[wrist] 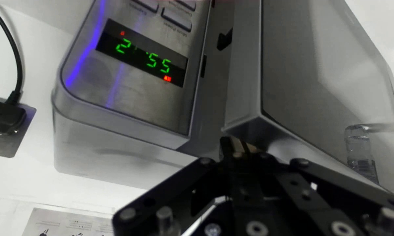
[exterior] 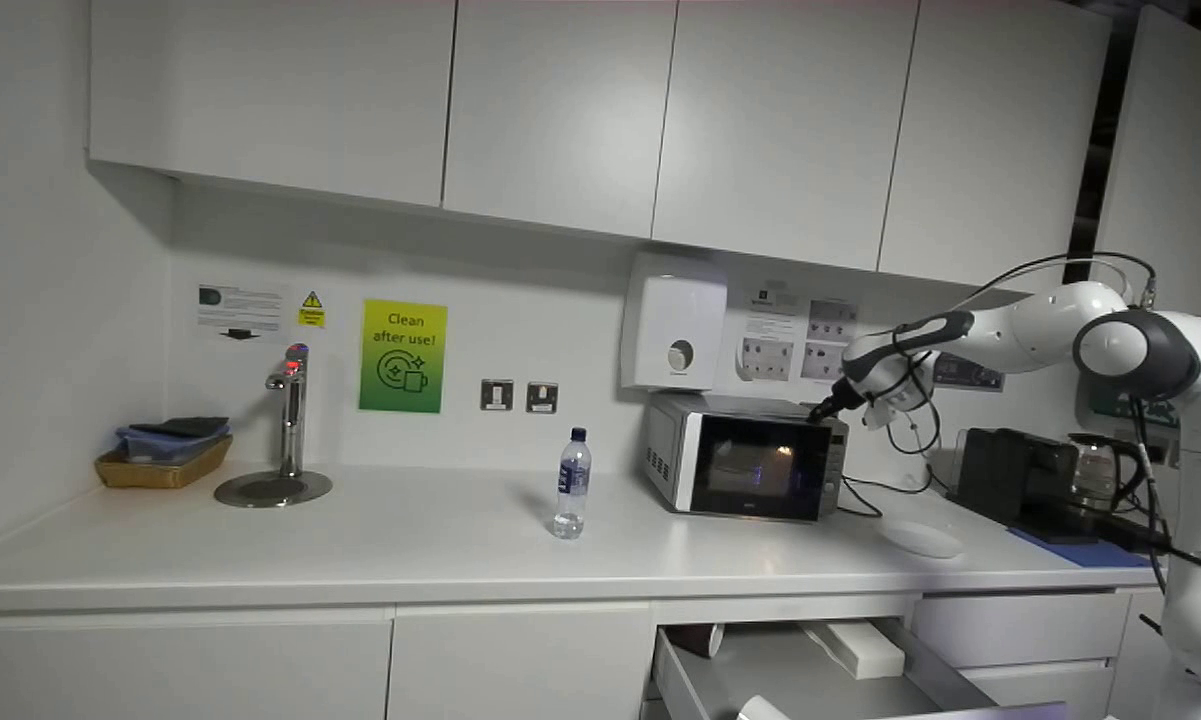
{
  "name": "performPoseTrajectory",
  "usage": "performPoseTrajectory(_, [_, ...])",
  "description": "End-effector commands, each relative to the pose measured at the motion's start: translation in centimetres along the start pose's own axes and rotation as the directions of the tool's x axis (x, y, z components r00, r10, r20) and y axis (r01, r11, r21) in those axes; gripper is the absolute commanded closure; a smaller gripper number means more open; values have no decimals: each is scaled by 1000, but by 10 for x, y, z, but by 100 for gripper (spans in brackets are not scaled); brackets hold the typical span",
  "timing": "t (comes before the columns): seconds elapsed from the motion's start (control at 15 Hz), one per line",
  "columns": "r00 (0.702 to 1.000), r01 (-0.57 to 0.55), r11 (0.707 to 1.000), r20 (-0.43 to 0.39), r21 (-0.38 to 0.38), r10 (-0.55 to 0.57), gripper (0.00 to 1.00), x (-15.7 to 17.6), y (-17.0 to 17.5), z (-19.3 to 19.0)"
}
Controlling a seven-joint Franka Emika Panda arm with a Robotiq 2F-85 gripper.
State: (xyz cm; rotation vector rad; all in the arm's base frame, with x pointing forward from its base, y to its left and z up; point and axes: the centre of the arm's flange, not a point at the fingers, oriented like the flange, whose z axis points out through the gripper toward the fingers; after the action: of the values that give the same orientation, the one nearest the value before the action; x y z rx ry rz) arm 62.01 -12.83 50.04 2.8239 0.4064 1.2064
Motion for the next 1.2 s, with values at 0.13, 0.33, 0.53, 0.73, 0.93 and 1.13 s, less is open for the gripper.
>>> performPoseTrajectory(0.13, [999, -20, 999, 44, 39, 18, 100, -1, -10, -25])
performPoseTrajectory(0.33, [998, -19, 998, 53, 61, 16, 100, 2, -15, -31])
performPoseTrajectory(0.53, [998, -16, 996, 58, 86, 11, 100, 3, -20, -36])
performPoseTrajectory(0.73, [998, -15, 994, 62, 110, 8, 100, 2, -25, -40])
performPoseTrajectory(0.93, [998, -17, 993, 66, 121, 9, 100, 0, -29, -42])
performPoseTrajectory(1.13, [997, -18, 991, 70, 132, 9, 100, -2, -32, -44])
